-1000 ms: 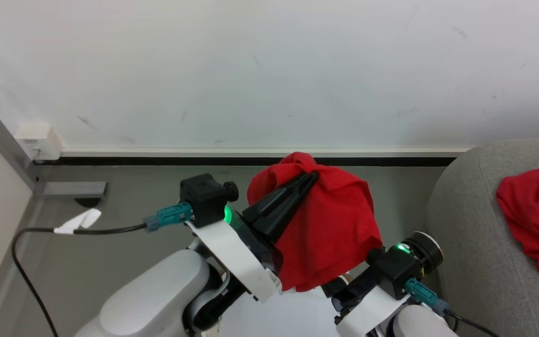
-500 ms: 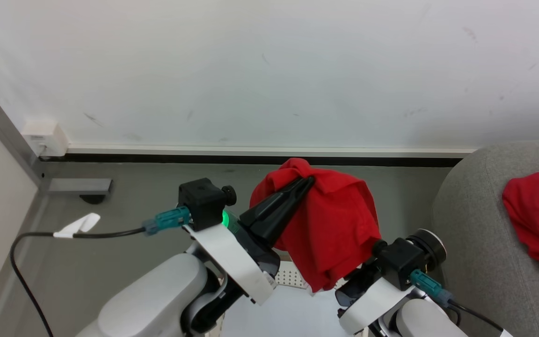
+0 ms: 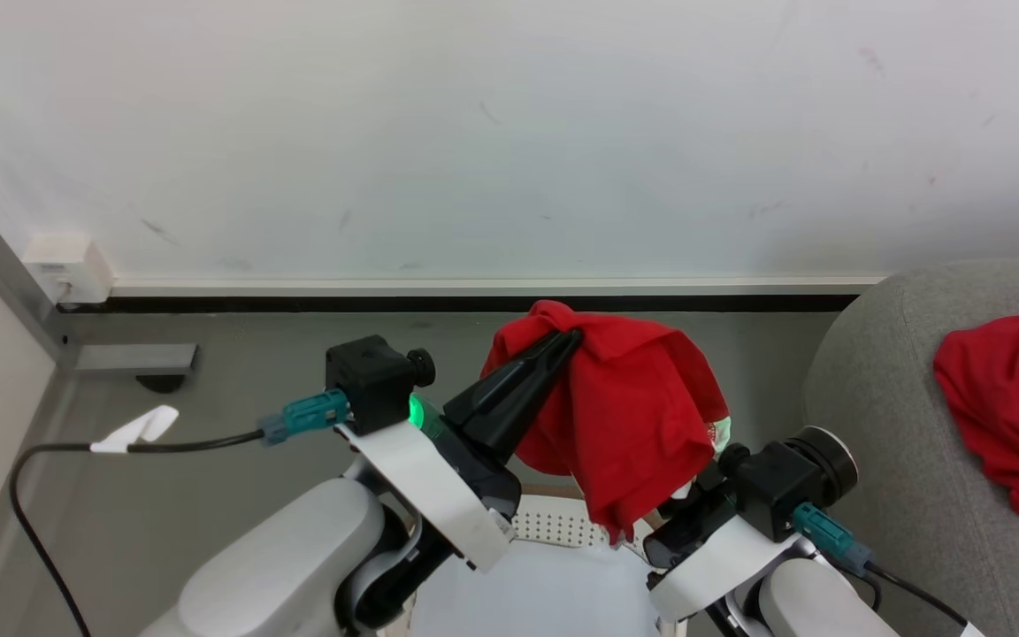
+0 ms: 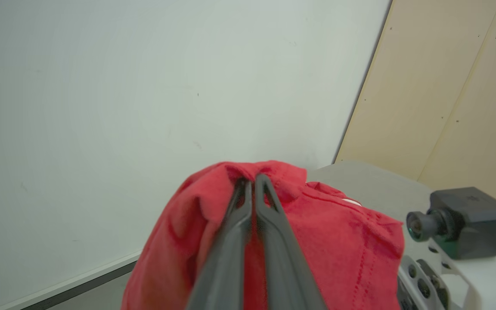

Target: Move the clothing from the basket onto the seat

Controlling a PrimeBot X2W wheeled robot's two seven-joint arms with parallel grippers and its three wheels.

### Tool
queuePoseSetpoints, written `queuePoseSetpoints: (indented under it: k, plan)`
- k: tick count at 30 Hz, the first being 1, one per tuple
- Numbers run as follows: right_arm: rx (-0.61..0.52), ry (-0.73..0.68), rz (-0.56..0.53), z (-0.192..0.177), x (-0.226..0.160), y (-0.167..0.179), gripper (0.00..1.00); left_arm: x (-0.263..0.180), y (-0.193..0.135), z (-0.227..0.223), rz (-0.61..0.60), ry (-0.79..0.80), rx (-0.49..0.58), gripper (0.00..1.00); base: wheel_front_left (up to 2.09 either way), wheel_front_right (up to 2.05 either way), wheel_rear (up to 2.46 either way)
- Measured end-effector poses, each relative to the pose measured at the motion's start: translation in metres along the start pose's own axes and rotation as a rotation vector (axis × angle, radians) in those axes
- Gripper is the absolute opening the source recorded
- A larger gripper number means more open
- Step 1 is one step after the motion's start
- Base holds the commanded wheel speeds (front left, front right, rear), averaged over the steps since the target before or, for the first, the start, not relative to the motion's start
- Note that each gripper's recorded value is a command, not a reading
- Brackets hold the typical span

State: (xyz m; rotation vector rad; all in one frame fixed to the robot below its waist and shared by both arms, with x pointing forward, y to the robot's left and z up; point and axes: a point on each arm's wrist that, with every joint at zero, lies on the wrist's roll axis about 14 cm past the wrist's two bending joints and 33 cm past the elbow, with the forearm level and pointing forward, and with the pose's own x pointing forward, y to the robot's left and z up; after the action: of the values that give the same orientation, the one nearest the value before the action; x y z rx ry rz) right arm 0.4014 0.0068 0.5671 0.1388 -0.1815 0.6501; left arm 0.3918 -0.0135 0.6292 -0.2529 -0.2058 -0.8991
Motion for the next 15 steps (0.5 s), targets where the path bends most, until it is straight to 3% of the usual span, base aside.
queuePoseSetpoints:
  k: [14, 15]
  plan:
    - [-0.019, -0.03, -0.069, 0.015, -0.013, -0.018, 0.0, 0.007, -0.023, 0.0, -0.065, 0.003, -0.006, 0.0, 0.0, 0.0, 0.0]
    - [-0.02, -0.035, -0.081, 0.017, -0.015, -0.021, 0.0, 0.007, -0.024, -0.002, -0.067, 0.008, -0.007, 0.05, 0.0, 0.0, 0.0]
